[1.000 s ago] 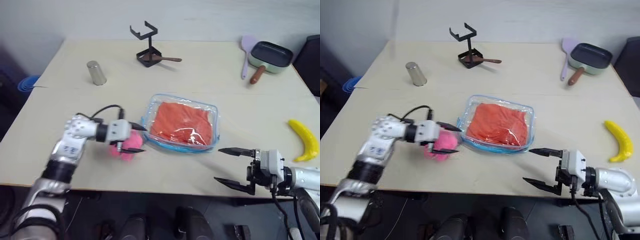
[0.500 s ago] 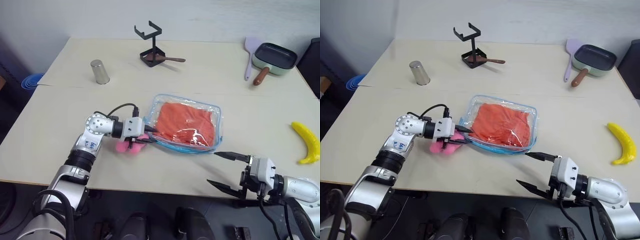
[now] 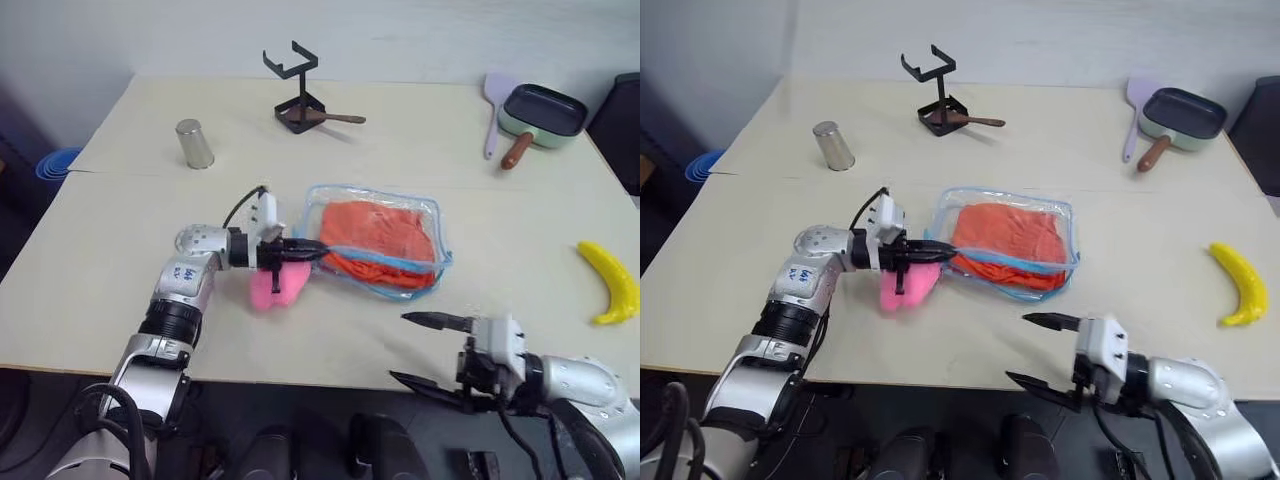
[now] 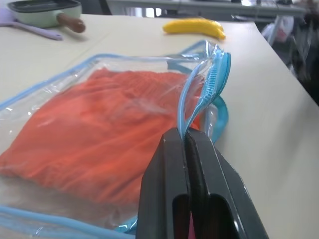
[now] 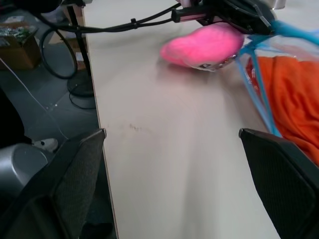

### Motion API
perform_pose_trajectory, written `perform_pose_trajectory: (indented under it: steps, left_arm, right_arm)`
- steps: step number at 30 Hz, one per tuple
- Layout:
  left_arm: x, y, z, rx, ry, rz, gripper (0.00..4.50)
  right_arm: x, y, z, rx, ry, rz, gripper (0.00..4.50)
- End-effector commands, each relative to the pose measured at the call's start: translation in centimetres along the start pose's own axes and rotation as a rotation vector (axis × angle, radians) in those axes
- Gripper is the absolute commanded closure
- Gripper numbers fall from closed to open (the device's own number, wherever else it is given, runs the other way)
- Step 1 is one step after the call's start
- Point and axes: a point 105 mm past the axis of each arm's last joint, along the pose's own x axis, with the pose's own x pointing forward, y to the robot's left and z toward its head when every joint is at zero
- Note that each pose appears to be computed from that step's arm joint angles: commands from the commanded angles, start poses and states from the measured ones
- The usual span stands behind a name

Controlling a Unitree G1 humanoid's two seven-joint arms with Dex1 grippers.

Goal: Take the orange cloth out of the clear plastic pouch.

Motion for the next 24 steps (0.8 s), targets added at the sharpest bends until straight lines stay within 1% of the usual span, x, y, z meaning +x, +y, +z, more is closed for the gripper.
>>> perform_pose_trajectory:
  steps: [1, 5, 9, 12, 16, 18, 22, 24]
  left_arm:
    - [-0.1, -0.8, 0.7, -0.019, -0.019, -0.004, 4.48]
    - [-0.3, -1.6, -0.3, -0.038, 0.014, 0.0, 4.48]
    - [-0.3, -2.0, -0.6, -0.048, 0.021, 0.002, 4.48]
    - [-0.3, -2.3, -0.9, -0.045, 0.027, 0.003, 4.48]
    - [-0.1, -2.8, -1.2, -0.049, 0.028, -0.006, 4.48]
    - [0.0, -2.9, -1.3, -0.05, 0.026, -0.006, 4.48]
    - [0.0, -2.8, -1.4, -0.051, 0.025, -0.001, 4.48]
    - [0.1, -2.7, -1.3, -0.05, 0.022, 0.0, 4.48]
  right_arm:
    - [2.0, -0.5, 0.9, 0.034, -0.024, -0.046, 0.0]
    - [3.9, -3.3, 0.5, 0.023, 0.0, -0.195, 0.0]
    - [4.8, -6.3, 0.0, 0.046, 0.025, -0.34, 0.0]
    - [5.1, -7.1, -0.5, 0.037, 0.056, -0.384, 0.0]
    - [6.0, -8.2, -1.4, 0.018, 0.11, -0.484, 0.0]
    - [6.3, -8.4, -1.7, -0.001, 0.133, -0.512, 0.0]
    - [6.8, -8.2, -2.2, -0.153, 0.221, -0.482, 0.0]
    - [6.9, -8.2, -2.4, -0.268, 0.277, -0.441, 0.0]
